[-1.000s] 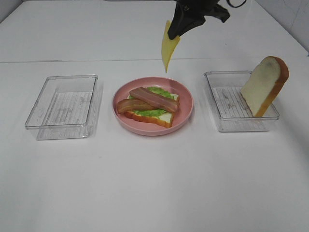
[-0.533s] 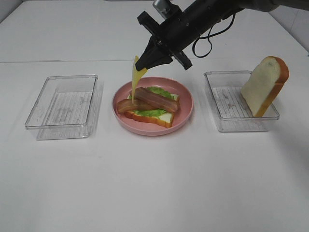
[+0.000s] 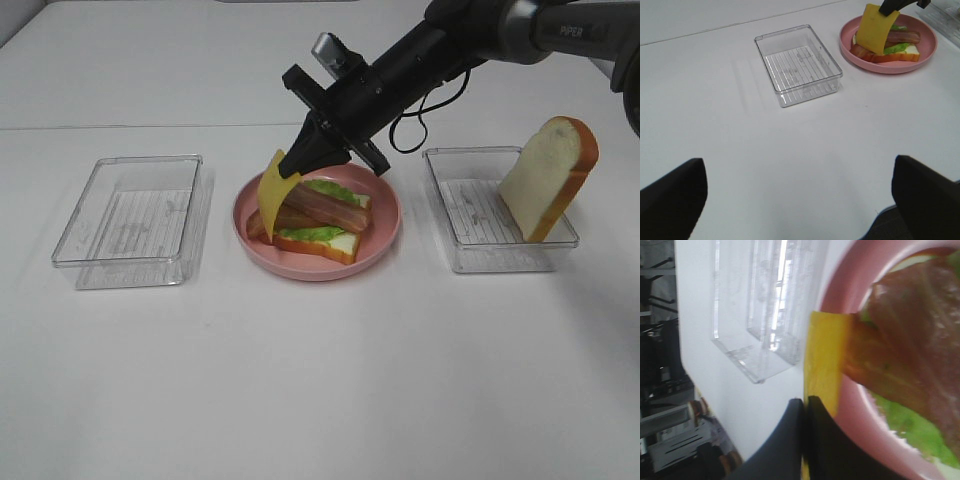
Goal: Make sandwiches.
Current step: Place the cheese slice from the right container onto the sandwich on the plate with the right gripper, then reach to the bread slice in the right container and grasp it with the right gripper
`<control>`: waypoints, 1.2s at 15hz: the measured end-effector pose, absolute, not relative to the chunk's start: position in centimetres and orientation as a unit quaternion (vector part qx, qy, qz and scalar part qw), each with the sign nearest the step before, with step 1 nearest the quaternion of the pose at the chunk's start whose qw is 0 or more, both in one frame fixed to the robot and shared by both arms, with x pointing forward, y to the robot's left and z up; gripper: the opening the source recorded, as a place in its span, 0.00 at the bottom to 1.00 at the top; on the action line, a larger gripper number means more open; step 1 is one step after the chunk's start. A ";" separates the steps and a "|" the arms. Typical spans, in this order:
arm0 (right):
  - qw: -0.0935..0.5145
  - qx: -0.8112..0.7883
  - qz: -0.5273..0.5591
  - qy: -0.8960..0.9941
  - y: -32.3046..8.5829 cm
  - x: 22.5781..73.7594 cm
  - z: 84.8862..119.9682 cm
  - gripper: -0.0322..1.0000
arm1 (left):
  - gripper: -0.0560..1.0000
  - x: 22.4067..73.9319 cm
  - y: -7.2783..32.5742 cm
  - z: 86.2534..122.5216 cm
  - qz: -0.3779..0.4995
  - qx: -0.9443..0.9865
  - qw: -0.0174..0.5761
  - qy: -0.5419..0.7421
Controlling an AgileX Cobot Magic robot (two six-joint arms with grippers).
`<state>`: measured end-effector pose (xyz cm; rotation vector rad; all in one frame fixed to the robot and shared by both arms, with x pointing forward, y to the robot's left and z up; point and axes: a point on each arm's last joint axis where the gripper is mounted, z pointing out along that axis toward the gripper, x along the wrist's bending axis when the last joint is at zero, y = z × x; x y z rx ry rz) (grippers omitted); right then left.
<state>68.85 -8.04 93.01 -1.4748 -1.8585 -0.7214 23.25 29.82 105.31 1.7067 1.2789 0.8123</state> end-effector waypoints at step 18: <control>0.127 -0.626 -0.198 -0.743 -11.3 68.9 97.9 0.78 | 0.94 23.3 29.8 105.3 0.324 0.680 0.417 0.509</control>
